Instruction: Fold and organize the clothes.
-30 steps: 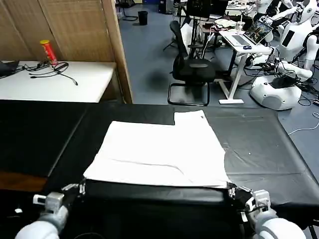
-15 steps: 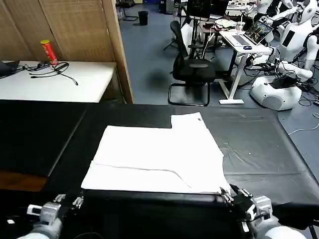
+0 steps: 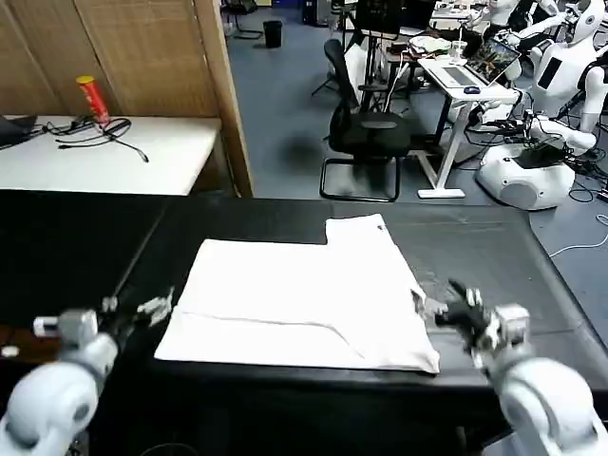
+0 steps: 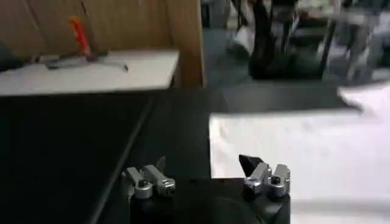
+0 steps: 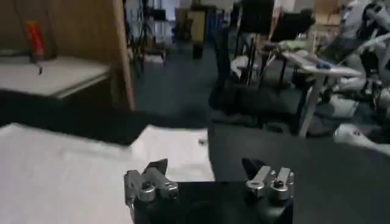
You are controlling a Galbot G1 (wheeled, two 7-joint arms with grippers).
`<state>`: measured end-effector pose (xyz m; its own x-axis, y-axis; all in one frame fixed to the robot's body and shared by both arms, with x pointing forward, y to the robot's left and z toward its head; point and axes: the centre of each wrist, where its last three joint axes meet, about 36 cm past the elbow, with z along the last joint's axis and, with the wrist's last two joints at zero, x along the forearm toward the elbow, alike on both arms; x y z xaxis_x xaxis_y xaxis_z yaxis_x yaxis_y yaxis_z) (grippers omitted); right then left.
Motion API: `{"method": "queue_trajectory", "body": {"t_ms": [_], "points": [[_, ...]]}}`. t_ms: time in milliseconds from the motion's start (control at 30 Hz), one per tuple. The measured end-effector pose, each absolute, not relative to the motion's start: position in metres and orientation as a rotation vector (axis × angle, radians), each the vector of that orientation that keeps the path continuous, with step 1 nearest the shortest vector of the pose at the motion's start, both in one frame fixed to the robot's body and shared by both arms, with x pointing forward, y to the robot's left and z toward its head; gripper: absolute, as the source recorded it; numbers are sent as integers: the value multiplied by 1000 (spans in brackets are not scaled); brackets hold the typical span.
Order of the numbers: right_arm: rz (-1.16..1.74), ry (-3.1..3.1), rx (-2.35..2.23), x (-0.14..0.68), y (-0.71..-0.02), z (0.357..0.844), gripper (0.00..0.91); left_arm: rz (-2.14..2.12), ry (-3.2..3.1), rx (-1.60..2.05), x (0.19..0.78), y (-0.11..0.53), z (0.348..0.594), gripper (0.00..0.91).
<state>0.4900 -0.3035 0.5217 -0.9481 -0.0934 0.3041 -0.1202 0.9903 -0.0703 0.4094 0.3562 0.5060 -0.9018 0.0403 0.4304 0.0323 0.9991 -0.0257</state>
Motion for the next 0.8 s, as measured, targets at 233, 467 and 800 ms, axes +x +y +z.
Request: {"method": "queue_trajectory", "body": {"t_ms": [233,467,800], "points": [[86,-2699,130,582,-295,501,878,80,-2644,-134,499,367,496,878],[-1,-2556,117,619,-290,473,878,96,-2545,-113,564,368,481,878],[-14,-2518,136,638,-266,452,878,142,-2479,-98,591,366,463,878]]}}
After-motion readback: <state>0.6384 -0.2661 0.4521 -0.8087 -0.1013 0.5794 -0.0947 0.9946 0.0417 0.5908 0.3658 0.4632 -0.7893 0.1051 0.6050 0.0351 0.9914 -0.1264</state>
